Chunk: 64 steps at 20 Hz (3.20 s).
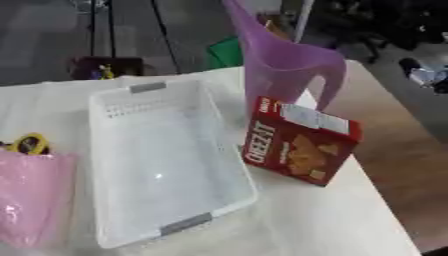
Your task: Pick up objects on the table and place them in the box.
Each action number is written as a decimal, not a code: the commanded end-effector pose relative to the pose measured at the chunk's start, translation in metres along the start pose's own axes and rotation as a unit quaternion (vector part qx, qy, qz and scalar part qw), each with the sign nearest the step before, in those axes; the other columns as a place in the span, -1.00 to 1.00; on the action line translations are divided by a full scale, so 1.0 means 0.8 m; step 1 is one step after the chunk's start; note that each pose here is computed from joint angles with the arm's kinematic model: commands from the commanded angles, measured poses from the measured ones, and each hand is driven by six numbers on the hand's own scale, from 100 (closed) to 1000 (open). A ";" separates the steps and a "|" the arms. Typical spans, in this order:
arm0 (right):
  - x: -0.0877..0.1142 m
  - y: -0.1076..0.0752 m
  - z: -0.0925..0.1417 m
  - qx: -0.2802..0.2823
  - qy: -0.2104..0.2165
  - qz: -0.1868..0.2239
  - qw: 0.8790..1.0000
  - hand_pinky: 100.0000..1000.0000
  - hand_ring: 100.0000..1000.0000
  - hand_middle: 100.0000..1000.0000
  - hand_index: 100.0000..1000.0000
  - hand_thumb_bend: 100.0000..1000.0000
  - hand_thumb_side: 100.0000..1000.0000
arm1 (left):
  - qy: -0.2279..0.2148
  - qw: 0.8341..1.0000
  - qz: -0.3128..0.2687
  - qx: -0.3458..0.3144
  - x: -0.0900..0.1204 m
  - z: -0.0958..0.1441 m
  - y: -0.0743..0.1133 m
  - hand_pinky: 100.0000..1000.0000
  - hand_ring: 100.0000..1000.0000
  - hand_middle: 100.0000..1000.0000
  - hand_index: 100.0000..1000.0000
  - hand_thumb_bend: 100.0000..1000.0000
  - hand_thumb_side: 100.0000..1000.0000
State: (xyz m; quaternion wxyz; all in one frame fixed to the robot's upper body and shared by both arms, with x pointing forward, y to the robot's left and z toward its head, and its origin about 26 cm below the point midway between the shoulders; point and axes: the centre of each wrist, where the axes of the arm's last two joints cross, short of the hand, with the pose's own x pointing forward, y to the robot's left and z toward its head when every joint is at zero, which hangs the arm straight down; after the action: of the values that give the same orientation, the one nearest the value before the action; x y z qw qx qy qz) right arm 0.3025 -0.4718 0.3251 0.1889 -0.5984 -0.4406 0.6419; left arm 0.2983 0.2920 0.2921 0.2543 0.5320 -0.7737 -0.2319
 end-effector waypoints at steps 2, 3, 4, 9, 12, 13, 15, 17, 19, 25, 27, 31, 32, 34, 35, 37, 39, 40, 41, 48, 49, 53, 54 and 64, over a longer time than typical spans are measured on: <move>-0.011 -0.014 0.004 0.013 -0.019 0.006 1.000 0.69 0.86 0.88 0.97 -0.71 1.00 | -0.013 1.000 0.000 0.009 0.005 -0.007 0.010 0.63 0.73 0.79 0.91 -1.00 0.92; -0.009 -0.013 0.003 0.015 -0.025 0.003 1.000 0.69 0.86 0.88 0.97 -0.71 1.00 | -0.013 1.000 0.001 0.009 0.005 -0.008 0.010 0.63 0.73 0.79 0.91 -1.00 0.92; -0.006 -0.013 0.001 0.015 -0.032 0.001 0.999 0.69 0.86 0.88 0.97 -0.71 1.00 | -0.013 1.000 0.003 0.009 0.005 -0.008 0.009 0.63 0.73 0.79 0.91 -1.00 0.92; 0.007 -0.016 -0.008 0.016 -0.068 0.002 0.998 0.70 0.86 0.89 0.97 -0.70 1.00 | -0.018 1.000 0.009 0.007 0.009 -0.010 0.009 0.63 0.73 0.79 0.91 -1.00 0.92; 0.011 -0.017 -0.013 0.016 -0.074 0.001 0.997 0.71 0.87 0.90 0.98 -0.69 1.00 | -0.020 1.000 0.011 0.005 0.010 -0.010 0.009 0.63 0.73 0.78 0.91 -1.00 0.92; 0.012 -0.016 -0.014 0.019 -0.078 0.000 0.997 0.73 0.88 0.88 0.98 -0.55 1.00 | -0.020 1.000 0.012 0.005 0.010 -0.011 0.009 0.63 0.73 0.79 0.91 -1.00 0.92; 0.014 -0.013 -0.017 0.027 -0.084 -0.006 0.996 0.74 0.89 0.87 0.97 -0.50 1.00 | -0.021 1.000 0.014 0.003 0.012 -0.011 0.008 0.63 0.73 0.78 0.91 -1.00 0.93; 0.014 -0.010 -0.019 0.032 -0.087 -0.017 0.996 0.74 0.89 0.87 0.97 -0.47 1.00 | -0.022 1.000 0.016 0.003 0.012 -0.011 0.008 0.63 0.73 0.78 0.90 -1.00 0.93; 0.013 -0.009 -0.021 0.036 -0.088 -0.026 0.995 0.74 0.89 0.87 0.97 -0.47 1.00 | -0.022 1.000 0.018 0.002 0.013 -0.012 0.008 0.63 0.73 0.78 0.90 -1.00 0.93; 0.014 0.000 -0.031 0.068 -0.099 -0.044 0.992 0.79 0.94 0.90 1.00 -0.22 1.00 | -0.027 0.999 0.025 0.000 0.016 -0.014 0.008 0.62 0.73 0.78 0.90 -1.00 0.93; 0.015 0.003 -0.035 0.083 -0.105 -0.047 0.990 0.80 0.94 0.90 1.00 -0.23 1.00 | -0.027 0.999 0.027 -0.002 0.017 -0.014 0.007 0.62 0.73 0.78 0.90 -1.00 0.93; 0.016 0.008 -0.039 0.104 -0.116 -0.054 0.986 0.90 1.00 0.94 1.00 -0.16 0.84 | -0.027 0.999 0.030 -0.002 0.017 -0.014 0.007 0.62 0.73 0.78 0.90 -1.00 0.93; 0.017 0.011 -0.041 0.113 -0.121 -0.058 0.985 0.90 1.00 0.94 1.00 -0.16 0.84 | -0.027 0.999 0.031 -0.003 0.018 -0.014 0.007 0.62 0.73 0.78 0.90 -1.00 0.93; 0.018 0.019 -0.044 0.125 -0.128 -0.077 0.981 0.94 1.00 0.92 1.00 -0.08 0.71 | -0.027 0.999 0.034 -0.004 0.018 -0.014 0.006 0.62 0.72 0.78 0.90 -1.00 0.93; 0.017 0.023 -0.045 0.130 -0.130 -0.091 0.979 0.94 1.00 0.92 1.00 -0.03 0.67 | -0.027 0.999 0.036 -0.004 0.019 -0.014 0.006 0.62 0.72 0.78 0.90 -1.00 0.93; 0.016 0.029 -0.048 0.138 -0.133 -0.116 0.975 0.94 1.00 0.91 1.00 -0.02 0.65 | -0.026 0.999 0.038 -0.004 0.019 -0.013 0.005 0.62 0.72 0.78 0.90 -1.00 0.93; 0.016 0.030 -0.050 0.143 -0.135 -0.131 0.972 0.96 1.00 0.92 1.00 0.03 0.62 | -0.026 0.999 0.039 -0.004 0.019 -0.013 0.005 0.62 0.72 0.77 0.90 -1.00 0.93; 0.018 0.034 -0.052 0.145 -0.132 -0.145 0.970 0.96 1.00 0.92 1.00 0.03 0.62 | -0.025 0.999 0.040 -0.003 0.019 -0.013 0.005 0.62 0.72 0.77 0.90 -1.00 0.93; 0.019 0.036 -0.053 0.147 -0.128 -0.157 0.968 0.97 1.00 0.92 1.00 0.06 0.65 | -0.025 0.999 0.041 -0.003 0.019 -0.013 0.005 0.62 0.72 0.77 0.90 -1.00 0.93; 0.032 0.040 -0.063 0.168 -0.111 -0.204 0.958 0.99 1.00 0.93 1.00 0.06 0.63 | -0.021 0.999 0.048 -0.001 0.019 -0.012 0.004 0.62 0.72 0.76 0.90 -1.00 0.93; 0.032 0.039 -0.064 0.170 -0.111 -0.207 0.957 0.99 1.00 0.93 1.00 0.06 0.63 | -0.021 0.999 0.048 -0.001 0.019 -0.012 0.004 0.62 0.72 0.76 0.90 -1.00 0.93; 0.034 0.040 -0.069 0.176 -0.102 -0.219 0.954 1.00 1.00 0.93 1.00 0.07 0.62 | -0.022 0.998 0.051 -0.001 0.020 -0.012 0.003 0.62 0.72 0.76 0.90 -1.00 0.93; 0.034 0.041 -0.072 0.177 -0.096 -0.222 0.954 1.00 1.00 0.92 1.00 0.07 0.62 | -0.022 0.998 0.052 -0.001 0.020 -0.012 0.002 0.62 0.72 0.76 0.90 -1.00 0.93; 0.048 0.034 -0.082 0.190 -0.096 -0.228 0.950 1.00 1.00 0.89 0.98 0.00 0.61 | -0.019 0.998 0.057 0.000 0.019 -0.010 0.001 0.62 0.72 0.76 0.90 -1.00 0.93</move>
State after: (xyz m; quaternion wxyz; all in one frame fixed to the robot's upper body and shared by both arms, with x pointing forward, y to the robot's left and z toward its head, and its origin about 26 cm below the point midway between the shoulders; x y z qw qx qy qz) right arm 0.3675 -0.4328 0.2758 0.4020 -0.3607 -0.4551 0.7080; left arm 0.3014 0.2758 0.2931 0.2656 0.4782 -0.8050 -0.2298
